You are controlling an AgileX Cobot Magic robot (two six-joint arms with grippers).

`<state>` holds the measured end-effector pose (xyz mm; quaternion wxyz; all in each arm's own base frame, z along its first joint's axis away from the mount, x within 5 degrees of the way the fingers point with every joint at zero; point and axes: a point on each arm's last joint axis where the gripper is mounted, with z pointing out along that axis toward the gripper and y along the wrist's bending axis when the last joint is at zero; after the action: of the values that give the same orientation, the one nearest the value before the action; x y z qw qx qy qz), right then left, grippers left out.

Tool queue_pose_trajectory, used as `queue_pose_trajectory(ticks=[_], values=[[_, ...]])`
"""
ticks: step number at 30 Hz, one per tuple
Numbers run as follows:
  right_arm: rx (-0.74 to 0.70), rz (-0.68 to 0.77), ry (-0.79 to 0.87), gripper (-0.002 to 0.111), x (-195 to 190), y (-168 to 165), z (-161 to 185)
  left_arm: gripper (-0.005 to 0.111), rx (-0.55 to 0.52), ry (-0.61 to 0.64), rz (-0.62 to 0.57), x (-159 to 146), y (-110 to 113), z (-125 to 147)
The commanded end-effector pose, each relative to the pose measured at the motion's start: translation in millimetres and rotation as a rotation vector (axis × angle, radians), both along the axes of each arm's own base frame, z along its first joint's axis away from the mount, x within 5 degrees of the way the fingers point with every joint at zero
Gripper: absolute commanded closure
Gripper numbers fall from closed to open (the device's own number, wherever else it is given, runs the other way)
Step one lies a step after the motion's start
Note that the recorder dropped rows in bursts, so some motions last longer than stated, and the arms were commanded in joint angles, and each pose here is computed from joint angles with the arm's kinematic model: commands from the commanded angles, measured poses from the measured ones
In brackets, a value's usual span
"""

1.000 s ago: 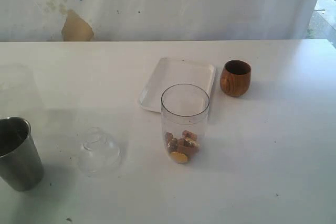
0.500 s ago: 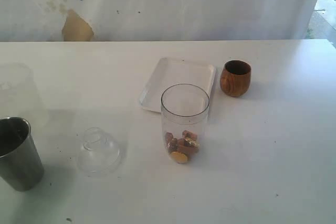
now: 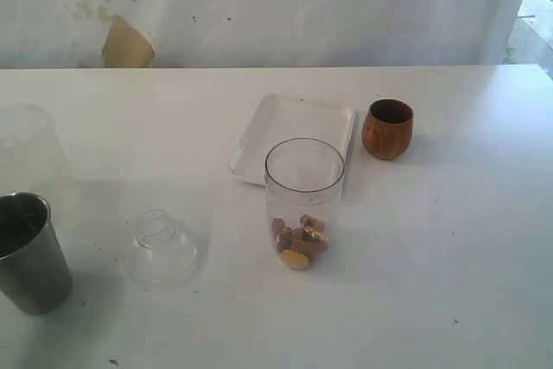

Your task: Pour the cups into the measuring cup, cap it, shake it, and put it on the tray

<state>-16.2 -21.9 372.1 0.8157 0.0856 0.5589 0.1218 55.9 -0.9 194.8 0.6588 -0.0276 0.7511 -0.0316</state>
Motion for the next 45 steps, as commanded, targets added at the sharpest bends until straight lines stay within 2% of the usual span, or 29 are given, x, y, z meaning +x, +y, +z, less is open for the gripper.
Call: queue_pose_trajectory(ticks=[1, 8, 13, 18, 29, 36, 40, 45], values=[[0.005, -0.01, 0.028, 0.108, 1.0, -1.4, -3.2, 0.106, -0.006, -0.008, 0.0, -0.1, 0.0, -0.7], [0.006, 0.029, 0.115, 0.108, 15.9, 4.7, -24.8, 0.106, -0.006, -0.008, 0.0, -0.1, 0.0, -0.7], [-0.152, 0.094, 0.149, 0.108, 35.7, 18.7, -55.9, 0.106, -0.006, -0.008, 0.0, -0.1, 0.0, -0.7], [-0.183, 0.157, 0.175, 0.108, 51.5, 28.9, -89.6, 0.106, -0.006, -0.008, 0.0, -0.1, 0.0, -0.7], [-0.271, 0.068, 0.357, 0.108, 72.0, 28.4, -165.8, 0.106, -0.006, -0.008, 0.0, -0.1, 0.0, -0.7], [-0.409, 0.066, 0.429, 0.108, 71.9, 29.1, -174.9, 0.106, -0.006, -0.008, 0.0, -0.1, 0.0, -0.7], [-0.394, 0.106, 0.573, 0.108, 69.6, 29.8, -188.0, 0.106, -0.006, -0.008, 0.0, -0.1, 0.0, -0.7], [-0.338, 0.114, 0.595, 0.108, 69.2, 29.9, -189.4, 0.106, -0.006, -0.008, 0.0, -0.1, 0.0, -0.7]])
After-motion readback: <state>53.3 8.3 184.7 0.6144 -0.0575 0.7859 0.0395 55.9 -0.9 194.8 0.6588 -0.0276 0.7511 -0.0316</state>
